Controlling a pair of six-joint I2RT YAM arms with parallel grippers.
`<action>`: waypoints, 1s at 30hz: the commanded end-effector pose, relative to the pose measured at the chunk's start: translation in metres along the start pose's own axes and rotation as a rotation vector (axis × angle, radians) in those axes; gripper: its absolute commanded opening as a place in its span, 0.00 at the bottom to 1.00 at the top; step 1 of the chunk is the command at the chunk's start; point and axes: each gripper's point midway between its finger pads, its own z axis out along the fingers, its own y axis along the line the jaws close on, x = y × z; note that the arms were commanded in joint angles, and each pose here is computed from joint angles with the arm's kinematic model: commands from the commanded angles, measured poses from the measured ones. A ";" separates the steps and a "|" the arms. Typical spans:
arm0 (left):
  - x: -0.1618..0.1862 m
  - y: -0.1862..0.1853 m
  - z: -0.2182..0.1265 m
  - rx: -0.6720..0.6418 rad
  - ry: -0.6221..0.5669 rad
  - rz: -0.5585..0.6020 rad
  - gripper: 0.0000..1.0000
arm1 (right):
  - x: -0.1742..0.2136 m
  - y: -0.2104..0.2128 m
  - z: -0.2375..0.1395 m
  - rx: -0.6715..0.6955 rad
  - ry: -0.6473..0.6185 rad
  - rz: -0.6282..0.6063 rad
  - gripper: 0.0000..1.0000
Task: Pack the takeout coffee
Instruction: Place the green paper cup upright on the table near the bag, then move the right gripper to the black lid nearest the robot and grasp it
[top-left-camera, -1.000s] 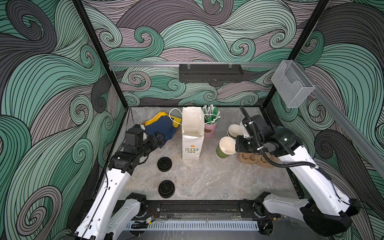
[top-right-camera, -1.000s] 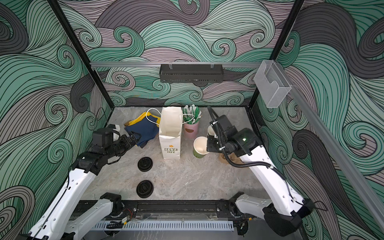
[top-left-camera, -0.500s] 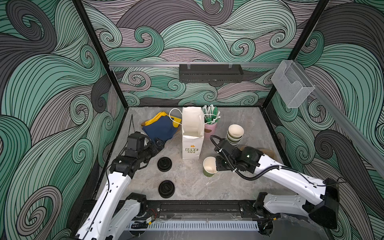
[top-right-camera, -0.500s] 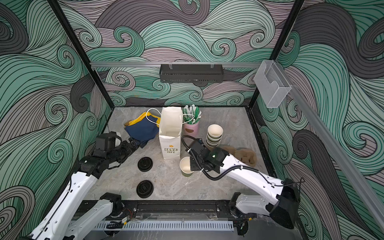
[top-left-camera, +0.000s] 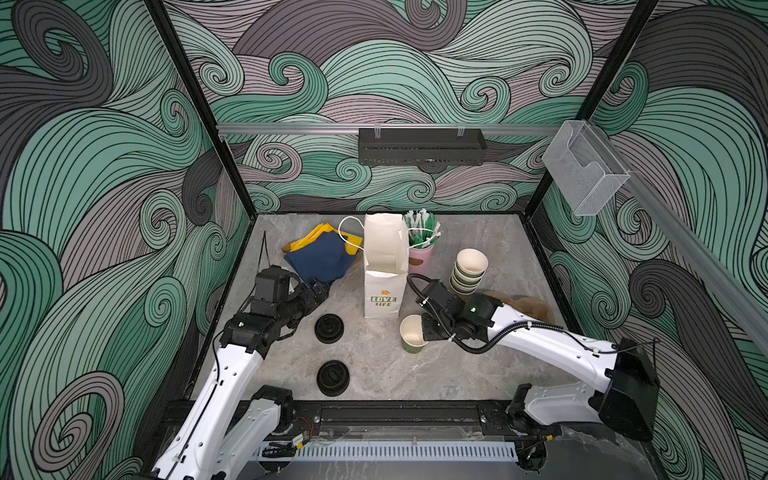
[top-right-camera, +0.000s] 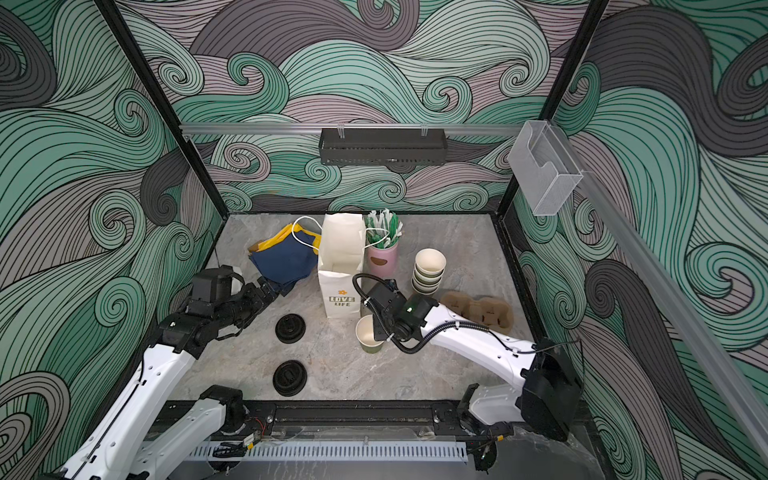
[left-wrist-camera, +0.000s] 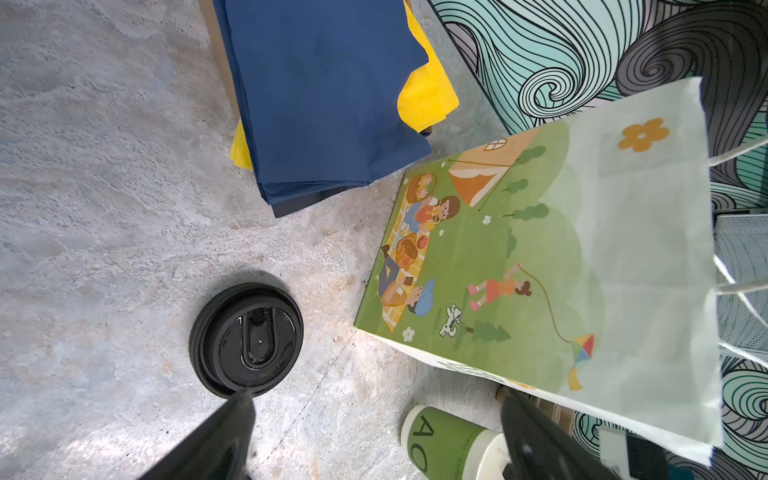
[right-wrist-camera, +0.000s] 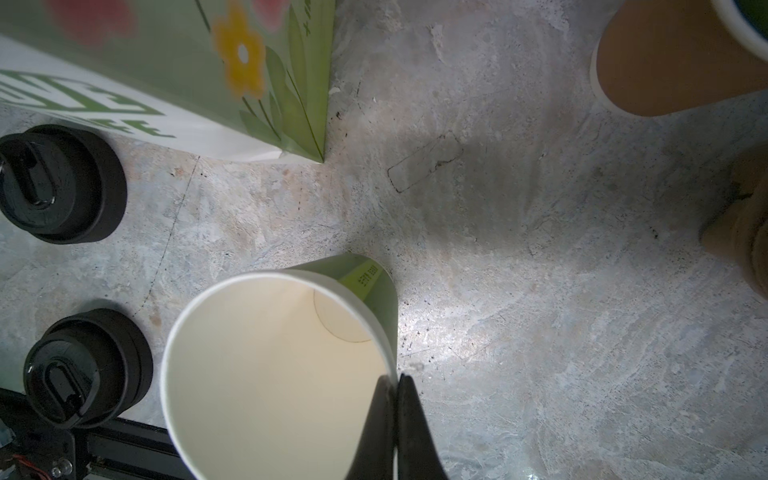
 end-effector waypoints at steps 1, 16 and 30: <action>0.000 0.000 -0.003 -0.003 -0.003 0.004 0.95 | -0.001 -0.002 0.004 0.022 -0.015 -0.001 0.00; 0.009 0.000 0.004 -0.033 0.081 0.044 0.93 | 0.001 -0.011 0.000 0.055 -0.017 -0.012 0.33; 0.065 0.054 -0.014 -0.362 0.320 0.084 0.88 | -0.031 -0.026 -0.074 0.016 -0.223 0.067 0.51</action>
